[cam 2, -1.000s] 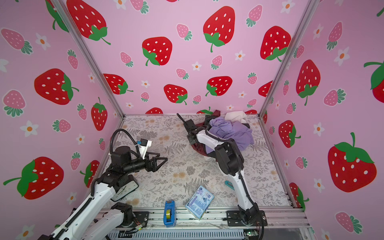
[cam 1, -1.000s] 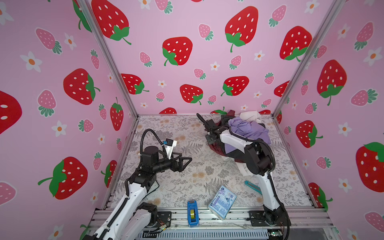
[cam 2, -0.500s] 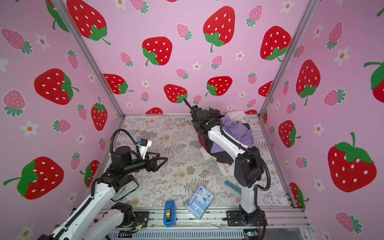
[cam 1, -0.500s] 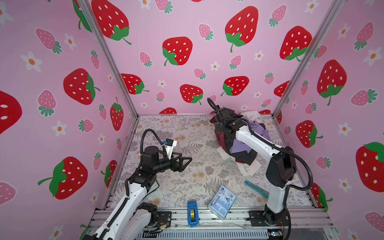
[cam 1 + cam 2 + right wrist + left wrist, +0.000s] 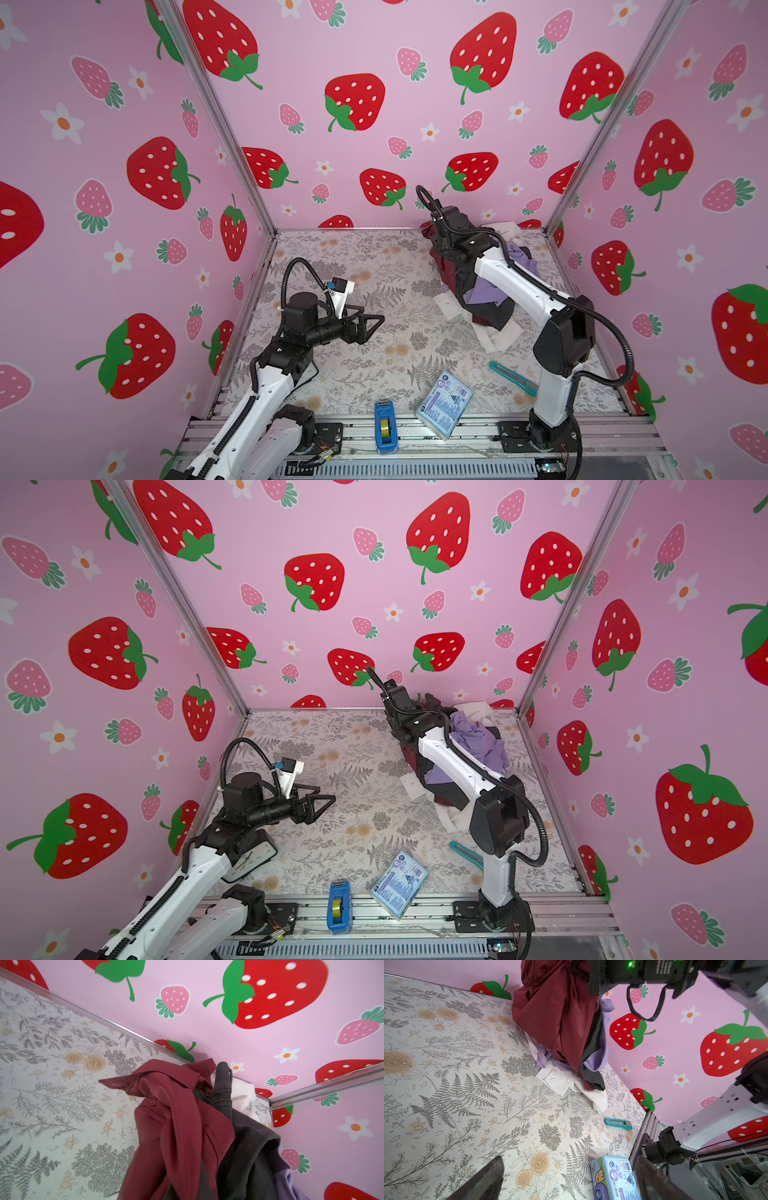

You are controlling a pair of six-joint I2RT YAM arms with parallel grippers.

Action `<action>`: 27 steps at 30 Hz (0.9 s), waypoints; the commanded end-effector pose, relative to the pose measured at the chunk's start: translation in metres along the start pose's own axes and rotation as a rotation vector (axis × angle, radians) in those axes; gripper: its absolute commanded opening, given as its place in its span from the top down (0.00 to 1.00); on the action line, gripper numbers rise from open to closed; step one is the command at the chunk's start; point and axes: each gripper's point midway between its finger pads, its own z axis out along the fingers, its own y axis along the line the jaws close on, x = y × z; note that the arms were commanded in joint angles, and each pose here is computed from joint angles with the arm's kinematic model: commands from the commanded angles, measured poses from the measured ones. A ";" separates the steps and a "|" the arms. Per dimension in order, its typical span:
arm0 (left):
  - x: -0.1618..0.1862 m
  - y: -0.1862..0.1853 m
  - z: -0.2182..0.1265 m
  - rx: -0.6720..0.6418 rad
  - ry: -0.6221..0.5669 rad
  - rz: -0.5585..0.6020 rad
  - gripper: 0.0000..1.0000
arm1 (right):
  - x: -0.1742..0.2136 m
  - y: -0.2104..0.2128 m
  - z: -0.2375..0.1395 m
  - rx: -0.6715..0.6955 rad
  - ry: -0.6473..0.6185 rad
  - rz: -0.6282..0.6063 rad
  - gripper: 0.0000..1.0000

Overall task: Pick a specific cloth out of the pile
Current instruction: 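Lift the maroon shirt high out of the pile with the right gripper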

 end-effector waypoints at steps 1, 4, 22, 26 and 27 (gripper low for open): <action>0.004 -0.003 -0.002 0.005 0.008 0.016 0.01 | -0.056 -0.048 -0.039 0.106 -0.166 0.088 1.00; 0.004 -0.003 -0.002 0.005 0.007 0.018 0.01 | -0.065 -0.059 -0.047 0.141 -0.192 0.094 1.00; 0.003 -0.003 -0.004 -0.013 -0.005 0.028 0.01 | -0.135 -0.109 -0.083 0.282 -0.357 0.164 1.00; 0.003 -0.003 -0.004 -0.014 -0.007 0.030 0.01 | -0.155 -0.112 -0.094 0.251 -0.419 0.189 1.00; 0.003 -0.003 -0.004 -0.014 -0.006 0.028 0.01 | -0.158 -0.113 -0.095 0.247 -0.427 0.193 1.00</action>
